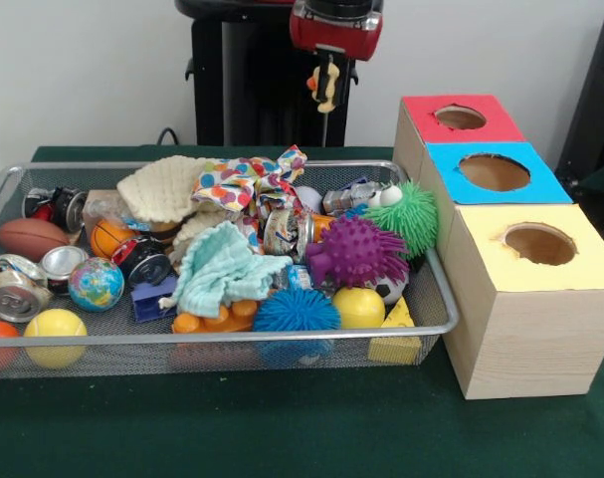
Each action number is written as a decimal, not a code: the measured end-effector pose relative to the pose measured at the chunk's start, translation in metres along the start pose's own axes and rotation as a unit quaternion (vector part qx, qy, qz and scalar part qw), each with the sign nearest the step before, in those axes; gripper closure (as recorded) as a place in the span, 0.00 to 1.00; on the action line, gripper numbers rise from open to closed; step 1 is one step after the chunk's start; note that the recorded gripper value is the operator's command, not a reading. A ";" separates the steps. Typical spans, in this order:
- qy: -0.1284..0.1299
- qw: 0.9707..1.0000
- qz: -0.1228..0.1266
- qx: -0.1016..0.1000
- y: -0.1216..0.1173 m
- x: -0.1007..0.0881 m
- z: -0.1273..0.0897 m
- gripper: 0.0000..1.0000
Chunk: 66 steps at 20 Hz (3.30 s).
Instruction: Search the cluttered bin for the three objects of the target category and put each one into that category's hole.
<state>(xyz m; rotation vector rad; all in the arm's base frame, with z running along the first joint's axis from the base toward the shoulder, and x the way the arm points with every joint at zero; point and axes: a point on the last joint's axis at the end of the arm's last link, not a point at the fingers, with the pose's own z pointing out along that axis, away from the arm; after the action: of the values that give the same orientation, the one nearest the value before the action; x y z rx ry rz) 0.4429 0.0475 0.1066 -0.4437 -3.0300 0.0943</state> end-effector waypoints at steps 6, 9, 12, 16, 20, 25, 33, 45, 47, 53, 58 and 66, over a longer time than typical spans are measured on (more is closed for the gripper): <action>-0.001 1.000 0.030 0.001 0.016 0.010 -0.008 1.00; 0.001 0.999 0.044 0.002 0.024 0.015 -0.009 1.00; 0.005 0.998 0.057 0.000 0.032 0.019 -0.008 1.00; 0.007 0.997 0.075 0.002 0.037 0.022 -0.004 1.00; 0.014 0.996 0.083 0.003 0.041 0.025 0.001 1.00; 0.022 0.995 0.094 0.004 0.043 0.024 0.008 1.00; 0.030 0.995 0.093 0.015 0.047 0.010 -0.002 1.00; 0.067 0.994 0.086 0.024 0.061 -0.035 -0.043 1.00; 0.057 0.995 0.085 0.021 0.064 -0.046 -0.048 1.00; 0.048 0.994 0.097 0.011 0.068 -0.067 -0.049 1.00; 0.044 0.994 0.103 0.005 0.075 -0.083 -0.045 1.00; 0.040 0.993 0.112 -0.005 0.096 -0.108 -0.032 1.00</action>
<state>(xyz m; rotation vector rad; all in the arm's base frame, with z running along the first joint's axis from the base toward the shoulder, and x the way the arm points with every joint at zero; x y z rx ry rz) 0.5762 0.1094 0.1244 -0.7665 -2.8936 0.0733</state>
